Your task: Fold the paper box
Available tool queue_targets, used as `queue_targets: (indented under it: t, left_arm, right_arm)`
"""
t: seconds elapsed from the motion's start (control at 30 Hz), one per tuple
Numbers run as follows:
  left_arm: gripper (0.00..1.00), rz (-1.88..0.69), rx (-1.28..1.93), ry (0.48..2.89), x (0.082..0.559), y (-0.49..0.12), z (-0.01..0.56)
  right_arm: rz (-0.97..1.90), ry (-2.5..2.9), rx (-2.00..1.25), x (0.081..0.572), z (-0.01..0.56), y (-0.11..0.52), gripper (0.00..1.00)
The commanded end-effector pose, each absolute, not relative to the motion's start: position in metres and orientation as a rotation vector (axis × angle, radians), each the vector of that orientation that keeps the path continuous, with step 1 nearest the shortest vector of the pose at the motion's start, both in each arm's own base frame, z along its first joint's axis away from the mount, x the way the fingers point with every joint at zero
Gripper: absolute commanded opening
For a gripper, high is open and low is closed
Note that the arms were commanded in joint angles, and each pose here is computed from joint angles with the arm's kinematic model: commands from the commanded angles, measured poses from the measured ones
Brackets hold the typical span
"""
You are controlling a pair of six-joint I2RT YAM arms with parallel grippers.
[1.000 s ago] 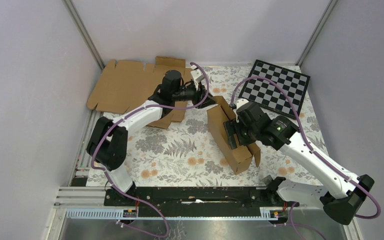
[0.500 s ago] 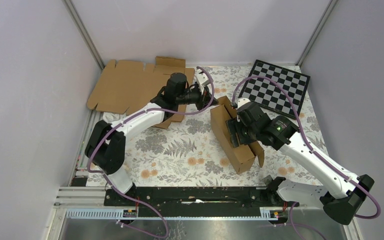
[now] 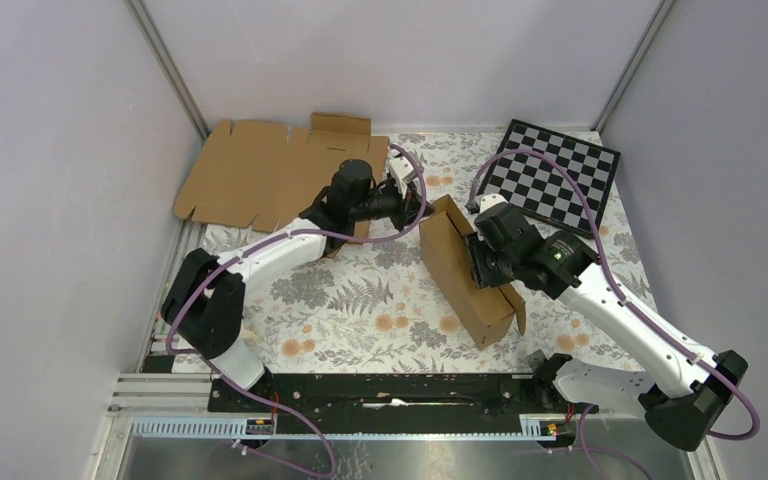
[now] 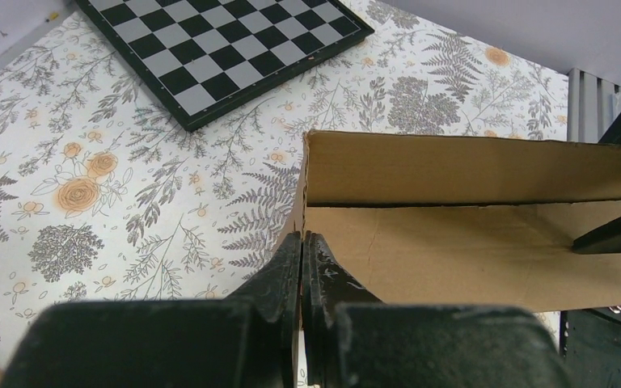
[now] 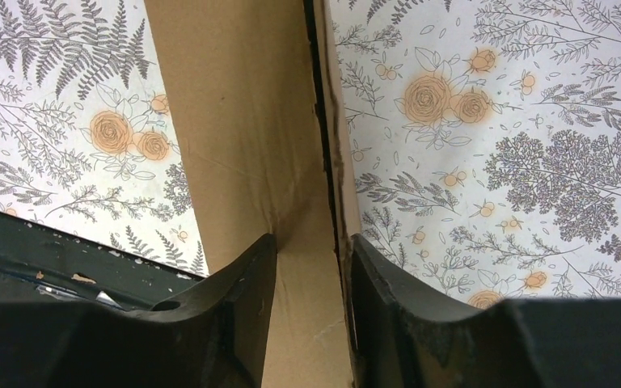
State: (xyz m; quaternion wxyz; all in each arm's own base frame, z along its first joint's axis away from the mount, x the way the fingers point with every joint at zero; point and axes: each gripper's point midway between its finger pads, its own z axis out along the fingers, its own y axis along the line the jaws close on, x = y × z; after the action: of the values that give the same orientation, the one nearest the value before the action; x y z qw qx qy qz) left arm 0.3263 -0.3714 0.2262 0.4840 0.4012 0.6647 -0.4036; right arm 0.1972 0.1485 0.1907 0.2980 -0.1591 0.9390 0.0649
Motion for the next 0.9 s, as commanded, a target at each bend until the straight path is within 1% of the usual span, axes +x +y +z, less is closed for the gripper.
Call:
queue_targets:
  t: [0.0, 0.27, 0.43, 0.53, 0.57, 0.6, 0.73, 0.77, 0.8, 0.83, 0.87]
  left_arm:
    - [0.00, -1.012, 0.915, 1.564, 0.318, -0.375, 0.238]
    - [0.00, -0.980, 0.886, 1.617, 0.316, -0.375, 0.207]
    - [0.00, -0.942, 0.879, 1.651, 0.316, -0.369, 0.191]
    - [0.00, -0.916, 0.880, 1.664, 0.316, -0.366, 0.186]
    - [0.00, -0.909, 0.881, 1.669, 0.316, -0.364, 0.184]
    - [0.00, -0.905, 0.881, 1.671, 0.316, -0.363, 0.183]
    - [0.00, -0.900, 0.869, 1.689, 0.316, -0.362, 0.180]
    - [0.00, -0.900, 0.866, 1.692, 0.316, -0.362, 0.180]
    - [0.00, -0.898, 0.861, 1.696, 0.316, -0.362, 0.180]
    - [0.00, -0.892, 0.856, 1.698, 0.317, -0.361, 0.180]
    - [0.00, -0.889, 0.855, 1.699, 0.317, -0.361, 0.180]
  right_arm:
    - [0.097, 2.504, -0.397, 0.202, 0.183, 0.136, 0.42]
    - [0.103, 2.521, -0.393, 0.199, 0.182, 0.132, 0.43]
    - [0.125, 2.509, -0.397, 0.199, 0.190, 0.133, 0.54]
    - [0.134, 2.513, -0.403, 0.198, 0.196, 0.134, 0.58]
    - [0.137, 2.518, -0.406, 0.197, 0.198, 0.135, 0.60]
    - [0.142, 2.519, -0.408, 0.196, 0.202, 0.135, 0.66]
    - [0.190, 2.549, -0.399, 0.187, 0.212, 0.138, 0.80]
    - [0.195, 2.560, -0.388, 0.185, 0.215, 0.138, 0.86]
    - [0.182, 2.577, -0.362, 0.182, 0.217, 0.134, 0.95]
    - [0.172, 2.584, -0.310, 0.181, 0.220, 0.131, 0.99]
    - [0.167, 2.587, -0.269, 0.179, 0.224, 0.129, 0.99]
